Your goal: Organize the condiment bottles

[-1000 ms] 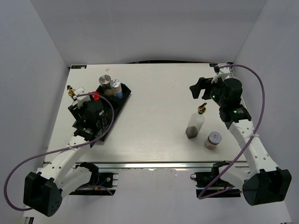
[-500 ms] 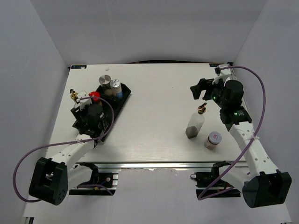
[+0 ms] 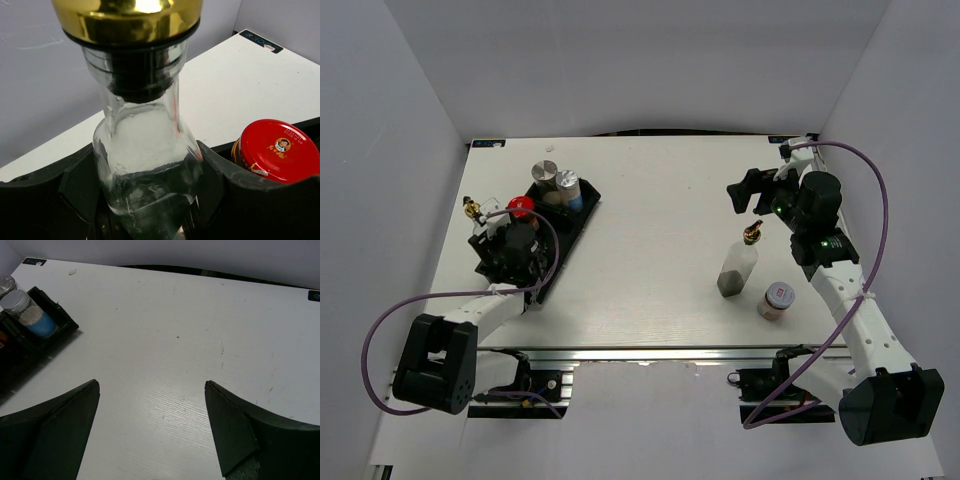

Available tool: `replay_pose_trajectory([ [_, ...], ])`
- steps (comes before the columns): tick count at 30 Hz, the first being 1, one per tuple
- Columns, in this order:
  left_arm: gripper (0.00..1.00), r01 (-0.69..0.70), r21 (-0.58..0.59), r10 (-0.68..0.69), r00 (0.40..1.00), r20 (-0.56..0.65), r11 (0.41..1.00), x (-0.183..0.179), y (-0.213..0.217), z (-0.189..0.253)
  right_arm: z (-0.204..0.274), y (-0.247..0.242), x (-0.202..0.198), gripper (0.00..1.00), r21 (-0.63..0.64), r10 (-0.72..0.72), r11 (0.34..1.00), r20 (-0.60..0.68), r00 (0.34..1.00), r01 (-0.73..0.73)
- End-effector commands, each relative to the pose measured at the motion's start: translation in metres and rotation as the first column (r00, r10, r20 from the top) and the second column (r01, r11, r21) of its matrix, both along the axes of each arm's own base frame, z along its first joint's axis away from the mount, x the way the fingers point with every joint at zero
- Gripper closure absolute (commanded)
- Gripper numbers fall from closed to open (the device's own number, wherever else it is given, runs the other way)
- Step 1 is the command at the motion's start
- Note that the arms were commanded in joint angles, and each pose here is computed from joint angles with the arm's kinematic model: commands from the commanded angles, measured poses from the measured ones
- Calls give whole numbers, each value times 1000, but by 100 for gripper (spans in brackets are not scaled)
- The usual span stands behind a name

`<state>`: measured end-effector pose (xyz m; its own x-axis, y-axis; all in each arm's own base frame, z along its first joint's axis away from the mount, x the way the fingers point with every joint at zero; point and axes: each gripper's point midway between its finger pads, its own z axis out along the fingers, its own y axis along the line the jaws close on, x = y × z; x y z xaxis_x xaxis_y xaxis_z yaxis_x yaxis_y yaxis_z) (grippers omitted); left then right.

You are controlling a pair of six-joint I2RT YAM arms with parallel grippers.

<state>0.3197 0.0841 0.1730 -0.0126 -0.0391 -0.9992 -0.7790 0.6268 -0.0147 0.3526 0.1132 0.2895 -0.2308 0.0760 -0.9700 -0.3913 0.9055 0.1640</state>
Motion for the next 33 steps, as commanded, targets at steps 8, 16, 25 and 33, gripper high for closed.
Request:
replay_pose_trajectory([
  [8, 5, -20, -52, 23, 997, 71, 998, 1, 1, 10, 18, 1, -2, 11, 21, 14, 1000, 51, 999, -15],
  [16, 2, -12, -95, 16, 999, 38, 995, 3, -3, 19, 20, 7, -7, 10, 30, 52, 998, 55, 997, -54],
  [25, 2, 120, -207, -120, 993, 11, 971, 0, -23, 47, 12, 22, -16, 11, 3, 162, 987, 16, 987, -162],
  [33, 2, 135, -341, -116, 990, 75, 930, -26, -27, 102, 9, 8, -23, 11, -36, 98, 994, -39, 994, -99],
])
